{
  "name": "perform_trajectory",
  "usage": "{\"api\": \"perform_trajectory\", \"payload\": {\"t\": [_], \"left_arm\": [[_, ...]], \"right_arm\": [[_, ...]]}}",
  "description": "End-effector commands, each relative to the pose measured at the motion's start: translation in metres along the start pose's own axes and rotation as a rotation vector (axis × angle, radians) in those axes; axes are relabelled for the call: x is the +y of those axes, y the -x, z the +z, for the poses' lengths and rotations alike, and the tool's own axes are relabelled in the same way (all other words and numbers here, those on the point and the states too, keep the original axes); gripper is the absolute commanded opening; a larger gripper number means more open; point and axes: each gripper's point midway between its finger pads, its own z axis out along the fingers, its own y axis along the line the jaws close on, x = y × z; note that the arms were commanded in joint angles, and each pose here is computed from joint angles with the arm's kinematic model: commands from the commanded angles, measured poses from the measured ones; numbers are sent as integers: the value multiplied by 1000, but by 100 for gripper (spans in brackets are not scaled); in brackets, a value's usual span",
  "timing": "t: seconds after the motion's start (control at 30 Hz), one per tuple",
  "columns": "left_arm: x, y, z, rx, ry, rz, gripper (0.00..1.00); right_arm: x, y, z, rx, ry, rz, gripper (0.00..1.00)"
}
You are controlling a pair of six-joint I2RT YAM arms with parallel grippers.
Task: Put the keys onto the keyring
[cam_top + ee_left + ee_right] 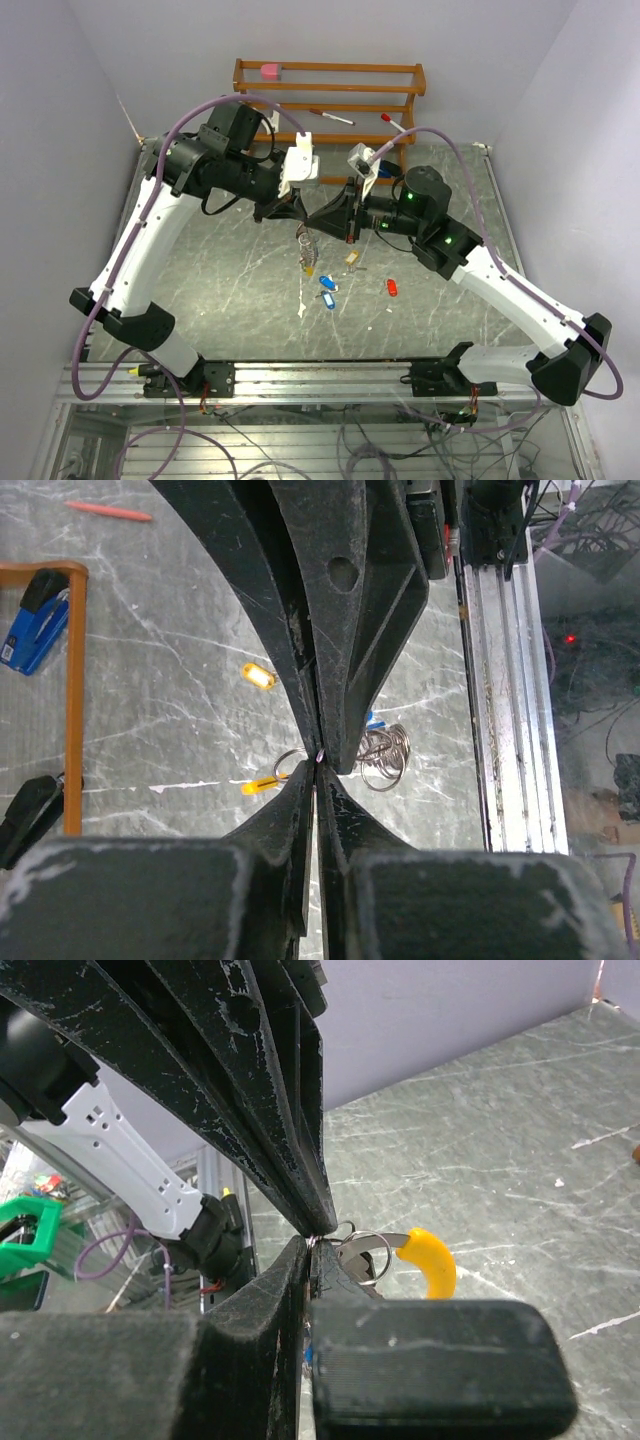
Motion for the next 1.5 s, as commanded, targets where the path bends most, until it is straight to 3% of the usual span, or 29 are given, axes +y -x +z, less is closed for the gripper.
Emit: {"api": "perform_trajectory", "payload": {"t": [0.0,0.37,0.87,1.23,1.47], "left_arm": [[8,16,-7,-52,75,34,14],[22,39,-13,-127,139,-1,28],[15,76,-14,-295,83,30,29],[45,69,-33,-236,302,28,28],[57,71,-35,-275,356,-27,28]], "right_arm": [[8,19,-9,-69,-9,-52,0],[10,58,-31,-242,-90,-179,0],[19,80,-31,-358,-43,-294,0],[30,96,-54,-422,-76,-367,0],[24,96,-56,-435,-115,-336,0]]}}
